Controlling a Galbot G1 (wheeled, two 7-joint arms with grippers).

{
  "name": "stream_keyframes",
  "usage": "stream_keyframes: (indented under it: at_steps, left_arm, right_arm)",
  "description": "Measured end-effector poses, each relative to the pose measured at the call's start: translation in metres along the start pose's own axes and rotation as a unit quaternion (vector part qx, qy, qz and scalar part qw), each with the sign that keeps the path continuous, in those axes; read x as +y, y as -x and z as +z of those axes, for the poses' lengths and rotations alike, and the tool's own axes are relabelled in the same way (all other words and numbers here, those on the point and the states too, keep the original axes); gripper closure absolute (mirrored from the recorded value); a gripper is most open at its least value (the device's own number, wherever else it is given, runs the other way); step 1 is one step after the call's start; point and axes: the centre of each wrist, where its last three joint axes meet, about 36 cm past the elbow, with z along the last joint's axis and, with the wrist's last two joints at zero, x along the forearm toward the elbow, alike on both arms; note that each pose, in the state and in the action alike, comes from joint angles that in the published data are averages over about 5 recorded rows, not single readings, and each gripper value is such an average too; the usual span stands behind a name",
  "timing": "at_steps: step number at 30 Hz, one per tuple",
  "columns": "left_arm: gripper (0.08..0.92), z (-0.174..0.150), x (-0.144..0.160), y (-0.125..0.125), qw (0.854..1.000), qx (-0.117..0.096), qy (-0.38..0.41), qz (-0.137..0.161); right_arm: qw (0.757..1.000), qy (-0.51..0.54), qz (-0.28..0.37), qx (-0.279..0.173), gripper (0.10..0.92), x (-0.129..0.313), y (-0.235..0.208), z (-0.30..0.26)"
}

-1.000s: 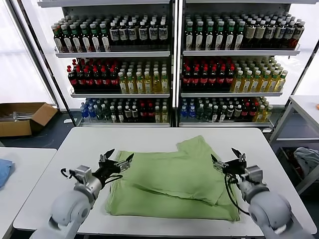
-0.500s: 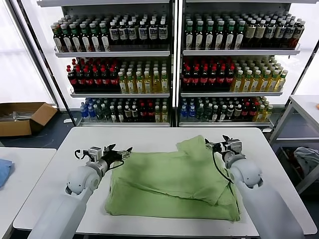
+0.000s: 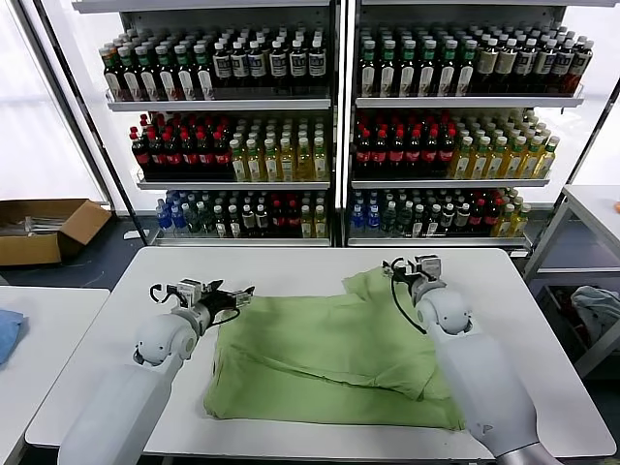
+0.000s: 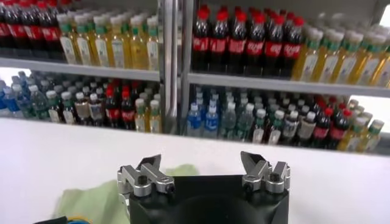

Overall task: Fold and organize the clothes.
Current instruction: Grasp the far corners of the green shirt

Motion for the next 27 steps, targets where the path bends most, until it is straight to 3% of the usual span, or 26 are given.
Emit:
stream_keyframes:
  at_steps: [19,23,27]
  left_arm:
    - [0.196,0.016,0.002,0.01,1.0,0.025,-0.006,-0.002]
    - [0.289,0.021,0.003,0.01,1.0,0.03,-0.007,-0.003]
    - [0.41,0.026,0.003,0.01,0.999,0.034,-0.009,-0.001]
  right_arm:
    - [1.0,0.003,0.005,0.025,0.2,0.014,0.019,0.014]
    - [1.0,0.005,0.004,0.028,0.236,0.016,0.019,0.017]
    - [1.0,0.006,0.006,0.029,0.348,0.017,0.018,0.021]
